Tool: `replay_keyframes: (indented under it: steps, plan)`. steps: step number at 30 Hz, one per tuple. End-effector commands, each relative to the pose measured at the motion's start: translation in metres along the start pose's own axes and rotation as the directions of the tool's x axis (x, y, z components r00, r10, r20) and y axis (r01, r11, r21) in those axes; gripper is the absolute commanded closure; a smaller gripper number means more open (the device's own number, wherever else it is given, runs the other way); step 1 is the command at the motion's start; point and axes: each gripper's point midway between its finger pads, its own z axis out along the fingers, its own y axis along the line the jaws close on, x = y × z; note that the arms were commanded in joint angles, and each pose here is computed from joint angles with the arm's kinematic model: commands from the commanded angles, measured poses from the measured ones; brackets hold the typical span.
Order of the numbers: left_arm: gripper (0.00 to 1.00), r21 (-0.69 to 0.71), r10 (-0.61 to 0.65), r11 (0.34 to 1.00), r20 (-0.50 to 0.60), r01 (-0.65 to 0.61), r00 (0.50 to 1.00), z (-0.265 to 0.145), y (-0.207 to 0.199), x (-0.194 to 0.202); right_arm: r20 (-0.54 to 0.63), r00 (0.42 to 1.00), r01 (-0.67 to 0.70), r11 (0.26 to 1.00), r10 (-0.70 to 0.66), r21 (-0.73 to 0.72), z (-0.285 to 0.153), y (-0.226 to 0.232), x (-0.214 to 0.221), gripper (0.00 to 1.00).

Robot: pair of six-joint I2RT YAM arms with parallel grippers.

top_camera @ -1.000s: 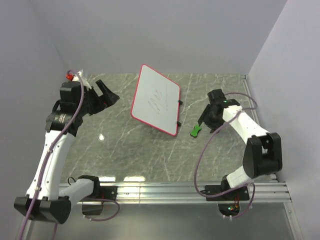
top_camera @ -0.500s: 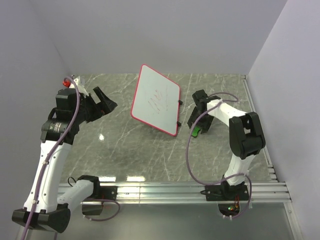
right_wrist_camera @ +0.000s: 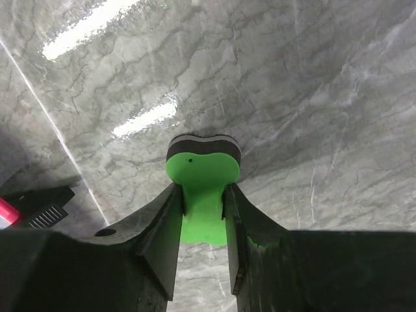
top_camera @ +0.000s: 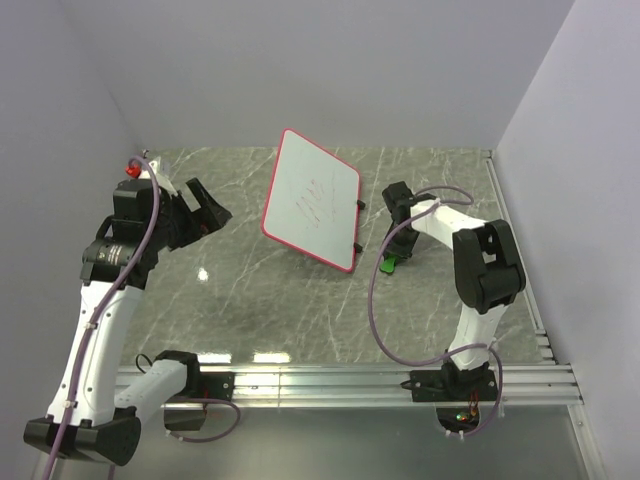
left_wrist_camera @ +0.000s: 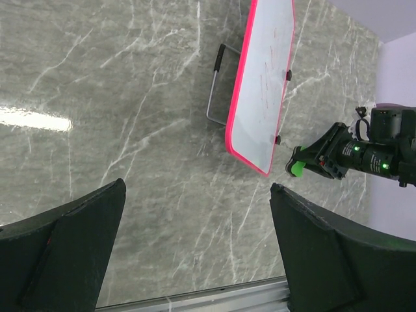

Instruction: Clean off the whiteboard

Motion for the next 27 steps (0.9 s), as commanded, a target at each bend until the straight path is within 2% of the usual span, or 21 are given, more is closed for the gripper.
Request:
replay_keyframes:
  steps: [1, 7, 12, 20, 26, 27]
  plan:
    - [0.01, 0.010, 0.023, 1.000, 0.048, -0.023, 0.999, -0.007, -0.007, -0.016, 0.025, 1.000, 0.010, 0.999, -0.012, 0.048, 0.010, -0.013, 0.000, 0.83]
    - [0.01, 0.015, 0.041, 0.999, 0.041, -0.041, 0.998, 0.006, -0.011, -0.023, 0.019, 0.999, 0.038, 0.999, -0.038, 0.039, 0.004, -0.017, 0.005, 1.00]
    - [0.00, 0.033, 0.065, 0.997, 0.057, -0.067, 0.996, 0.028, -0.022, -0.046, 0.104, 0.994, 0.036, 0.995, -0.027, -0.088, -0.049, 0.011, -0.024, 1.00]
    - [0.01, 0.103, 0.099, 0.990, -0.002, -0.098, 0.995, 0.103, -0.038, -0.065, 0.210, 0.978, 0.075, 0.952, -0.012, -0.297, -0.155, 0.058, -0.069, 1.00]
    - [0.05, 0.192, 0.085, 0.979, -0.065, -0.072, 0.994, 0.172, -0.055, -0.073, 0.164, 0.986, 0.114, 0.863, -0.037, -0.492, -0.190, 0.095, -0.062, 1.00]
    - [0.07, 0.204, 0.077, 0.978, -0.112, -0.053, 0.991, 0.192, -0.053, -0.064, 0.159, 0.986, 0.116, 0.856, -0.041, -0.504, -0.191, 0.098, -0.061, 1.00]
